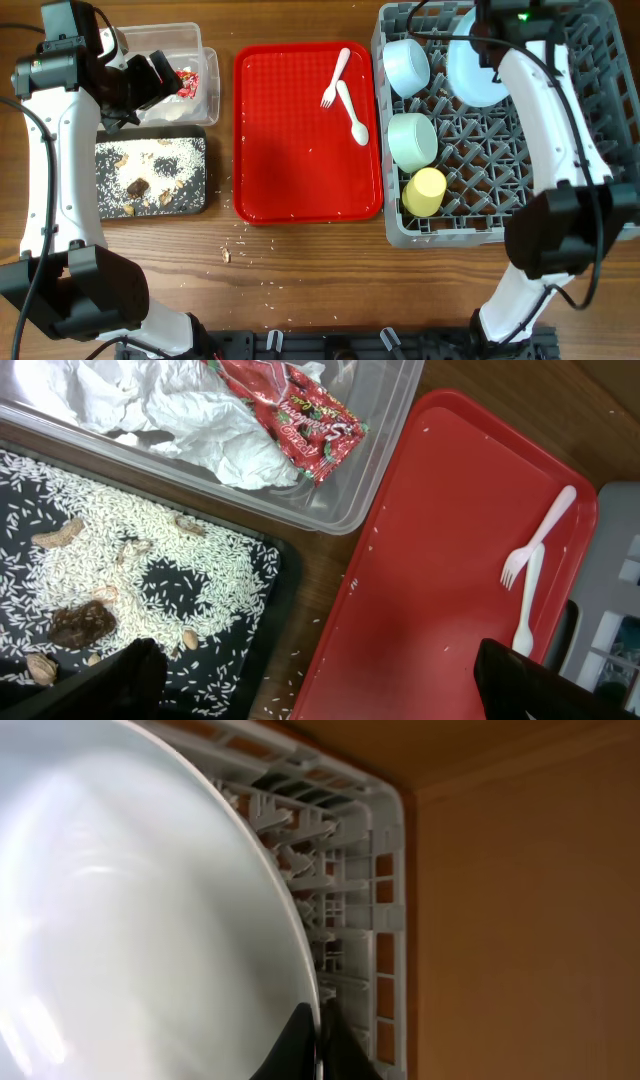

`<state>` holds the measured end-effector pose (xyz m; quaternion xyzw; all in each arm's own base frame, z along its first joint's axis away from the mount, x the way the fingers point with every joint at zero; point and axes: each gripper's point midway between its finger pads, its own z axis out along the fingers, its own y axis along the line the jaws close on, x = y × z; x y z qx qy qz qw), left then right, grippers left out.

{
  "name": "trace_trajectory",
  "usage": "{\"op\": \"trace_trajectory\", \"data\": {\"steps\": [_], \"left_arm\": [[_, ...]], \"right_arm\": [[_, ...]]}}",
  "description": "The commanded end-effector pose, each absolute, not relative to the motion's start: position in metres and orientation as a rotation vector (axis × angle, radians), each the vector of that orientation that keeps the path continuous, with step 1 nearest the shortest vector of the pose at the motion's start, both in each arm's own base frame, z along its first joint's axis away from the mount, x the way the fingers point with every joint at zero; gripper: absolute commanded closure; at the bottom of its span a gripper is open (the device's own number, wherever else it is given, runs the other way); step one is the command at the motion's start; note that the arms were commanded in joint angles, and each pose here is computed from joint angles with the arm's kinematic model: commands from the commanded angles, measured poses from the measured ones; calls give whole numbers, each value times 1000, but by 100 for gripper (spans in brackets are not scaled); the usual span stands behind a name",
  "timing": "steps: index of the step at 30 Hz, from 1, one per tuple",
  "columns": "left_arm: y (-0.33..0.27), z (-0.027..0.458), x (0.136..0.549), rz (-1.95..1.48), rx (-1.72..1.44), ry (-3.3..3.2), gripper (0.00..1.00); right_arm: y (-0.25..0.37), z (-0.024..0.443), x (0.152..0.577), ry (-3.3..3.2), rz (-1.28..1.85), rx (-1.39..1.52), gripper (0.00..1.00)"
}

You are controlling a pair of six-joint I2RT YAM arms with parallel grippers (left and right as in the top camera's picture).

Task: Sort waste into correct bins and load items into the dishwasher rack
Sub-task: 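Stand the light-blue plate upright in the rack, then move the right gripper back toward the fork and spoon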

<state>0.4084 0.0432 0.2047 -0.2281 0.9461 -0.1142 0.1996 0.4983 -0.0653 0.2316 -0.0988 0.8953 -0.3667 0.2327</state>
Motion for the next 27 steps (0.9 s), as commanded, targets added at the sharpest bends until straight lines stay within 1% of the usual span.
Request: {"op": "trace_trajectory", "data": {"steps": [1, 5, 7, 8, 10, 11, 12, 13, 17, 19, 21, 22, 23, 25, 27], "left_arm": [[45, 209, 409, -313, -653, 2629, 0], [45, 209, 409, -313, -653, 2629, 0], [45, 209, 409, -313, -653, 2629, 0], [45, 209, 409, -313, -653, 2629, 0], [45, 209, 409, -313, -653, 2629, 0], [45, 209, 409, -313, -653, 2629, 0], [45, 209, 409, -313, -653, 2629, 0], [45, 209, 409, -313, -653, 2629, 0], [45, 209, 409, -313, -653, 2629, 0], [45, 209, 409, -313, -653, 2629, 0], [45, 209, 409, -313, -653, 2629, 0], [45, 209, 409, -313, -653, 2629, 0], [45, 209, 409, -313, -653, 2629, 0], [45, 209, 409, -313, -653, 2629, 0], [45, 209, 409, -313, -653, 2629, 0]], "right_arm": [[-62, 219, 502, 2478, -1013, -297, 96], [-47, 210, 507, 2498, -880, -338, 96], [-42, 208, 508, 2502, -842, -344, 82], [-40, 208, 508, 2500, -836, -334, 73], [-33, 208, 508, 2498, -788, -310, 23], [-27, 208, 508, 2501, -748, -313, 16], [-17, 209, 506, 2508, -661, -324, 6], [-7, 211, 504, 2511, -571, -326, 0], [39, 231, 494, 2483, -168, -293, 0], [76, 244, 487, 2458, 146, -266, 0], [133, 262, 472, 2403, 607, -329, 0], [155, 269, 466, 2364, 777, -387, 1], [173, 271, 463, 2339, 875, -425, 1], [193, 259, 468, 2370, 842, -402, 8], [209, 237, 473, 2434, 695, -351, 9]]}}
